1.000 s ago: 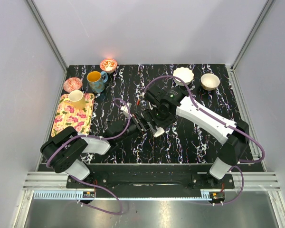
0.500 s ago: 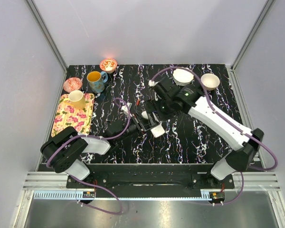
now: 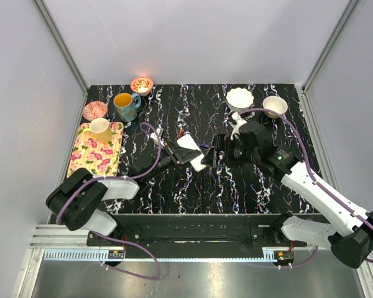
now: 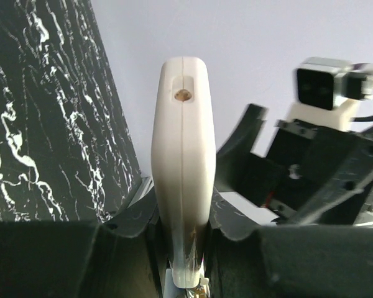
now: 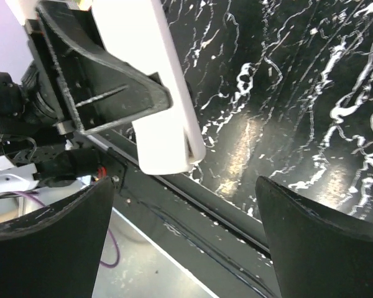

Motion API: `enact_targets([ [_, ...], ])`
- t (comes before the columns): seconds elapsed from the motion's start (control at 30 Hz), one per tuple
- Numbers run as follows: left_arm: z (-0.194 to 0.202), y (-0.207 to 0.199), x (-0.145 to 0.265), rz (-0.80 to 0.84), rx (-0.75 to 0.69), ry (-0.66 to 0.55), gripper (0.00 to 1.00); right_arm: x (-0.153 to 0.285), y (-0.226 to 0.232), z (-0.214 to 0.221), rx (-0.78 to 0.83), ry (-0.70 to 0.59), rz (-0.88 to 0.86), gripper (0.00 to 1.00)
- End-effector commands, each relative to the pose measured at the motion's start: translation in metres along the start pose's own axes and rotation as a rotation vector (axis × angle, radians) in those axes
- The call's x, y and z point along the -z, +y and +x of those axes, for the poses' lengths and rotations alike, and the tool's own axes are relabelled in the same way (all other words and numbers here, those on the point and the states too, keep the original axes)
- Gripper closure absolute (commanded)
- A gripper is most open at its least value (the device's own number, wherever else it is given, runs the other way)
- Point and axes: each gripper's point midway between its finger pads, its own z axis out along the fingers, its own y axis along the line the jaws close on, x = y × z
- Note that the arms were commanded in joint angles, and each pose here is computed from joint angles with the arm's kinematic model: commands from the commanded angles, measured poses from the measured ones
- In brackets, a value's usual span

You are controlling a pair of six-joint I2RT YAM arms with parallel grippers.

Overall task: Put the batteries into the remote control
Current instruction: Load the battery cover into the remote control.

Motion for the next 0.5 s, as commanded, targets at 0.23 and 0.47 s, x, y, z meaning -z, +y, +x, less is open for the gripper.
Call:
enact_targets([
  [0.23,-0.010,-0.062,0.000,0.158,-0.055,0.002,1.00,-0.003,0.038,-0.024,-0.178,-0.108,-0.342,0.03],
  [0.47,-0.011,-0.067,0.002,0.163,-0.049,-0.003,1.00,-0.008,0.043,-0.018,-0.193,-0.072,-0.423,0.26],
])
